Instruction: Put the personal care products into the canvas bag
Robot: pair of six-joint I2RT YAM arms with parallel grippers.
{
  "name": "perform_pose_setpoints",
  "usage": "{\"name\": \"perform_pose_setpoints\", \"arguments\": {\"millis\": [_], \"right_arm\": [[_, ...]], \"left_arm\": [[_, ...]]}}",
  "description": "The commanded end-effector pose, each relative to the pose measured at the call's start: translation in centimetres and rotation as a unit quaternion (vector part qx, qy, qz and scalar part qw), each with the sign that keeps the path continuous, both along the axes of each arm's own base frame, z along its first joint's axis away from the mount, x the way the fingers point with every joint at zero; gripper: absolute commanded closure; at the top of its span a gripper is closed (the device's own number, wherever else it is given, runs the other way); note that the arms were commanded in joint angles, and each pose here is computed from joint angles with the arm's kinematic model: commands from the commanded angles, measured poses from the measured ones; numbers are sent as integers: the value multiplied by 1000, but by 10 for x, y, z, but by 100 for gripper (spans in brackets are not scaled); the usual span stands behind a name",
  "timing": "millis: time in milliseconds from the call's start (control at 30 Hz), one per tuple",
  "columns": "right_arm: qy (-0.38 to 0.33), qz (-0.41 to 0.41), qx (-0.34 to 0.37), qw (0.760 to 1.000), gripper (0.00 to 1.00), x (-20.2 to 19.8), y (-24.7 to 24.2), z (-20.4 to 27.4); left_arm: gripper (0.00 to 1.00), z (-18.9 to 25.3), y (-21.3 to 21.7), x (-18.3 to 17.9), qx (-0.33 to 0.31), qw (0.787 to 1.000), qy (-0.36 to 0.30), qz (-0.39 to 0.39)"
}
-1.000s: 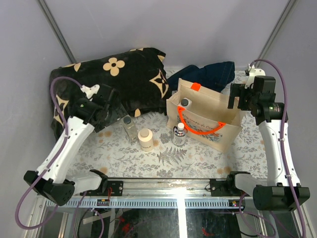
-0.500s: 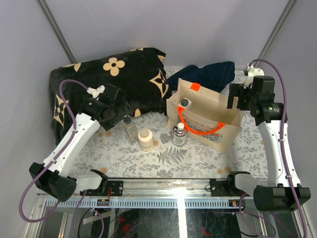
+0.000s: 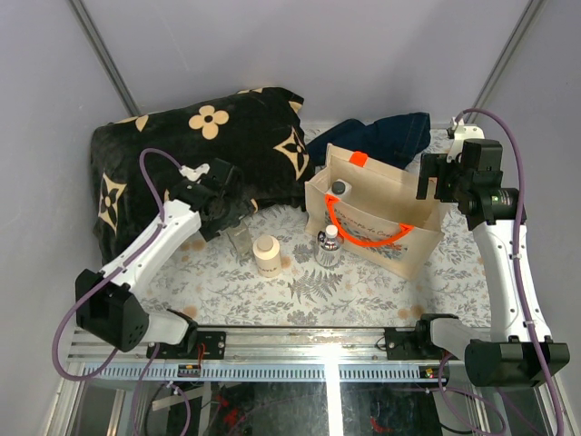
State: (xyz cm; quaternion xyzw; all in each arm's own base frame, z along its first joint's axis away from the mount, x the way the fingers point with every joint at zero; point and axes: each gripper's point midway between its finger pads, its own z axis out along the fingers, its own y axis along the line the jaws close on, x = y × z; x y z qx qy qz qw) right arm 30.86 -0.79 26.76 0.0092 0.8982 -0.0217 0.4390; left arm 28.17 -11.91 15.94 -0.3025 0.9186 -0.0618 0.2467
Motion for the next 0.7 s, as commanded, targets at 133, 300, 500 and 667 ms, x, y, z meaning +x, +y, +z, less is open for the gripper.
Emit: {"name": "perform_pose_setpoints", "arguments": {"millis": [133,300,500,667], "right_arm": [[-8,-9,-22,1000,0,-2,-6,5],[-2,-10,-24,1000,0,-5,-7,1],[-4,-7,-21,1000,0,-4,-5,1],[-2,-4,-18,1000,0,-3,-3,-2]], "left_arm": [[0,-24,6,5,32,999,12,-11],[1,-27,5,7,37,999,15,-16],[51,-32,4,4,43,999,17,-22],[95,-37,0,3,28,999,18,-20]]}}
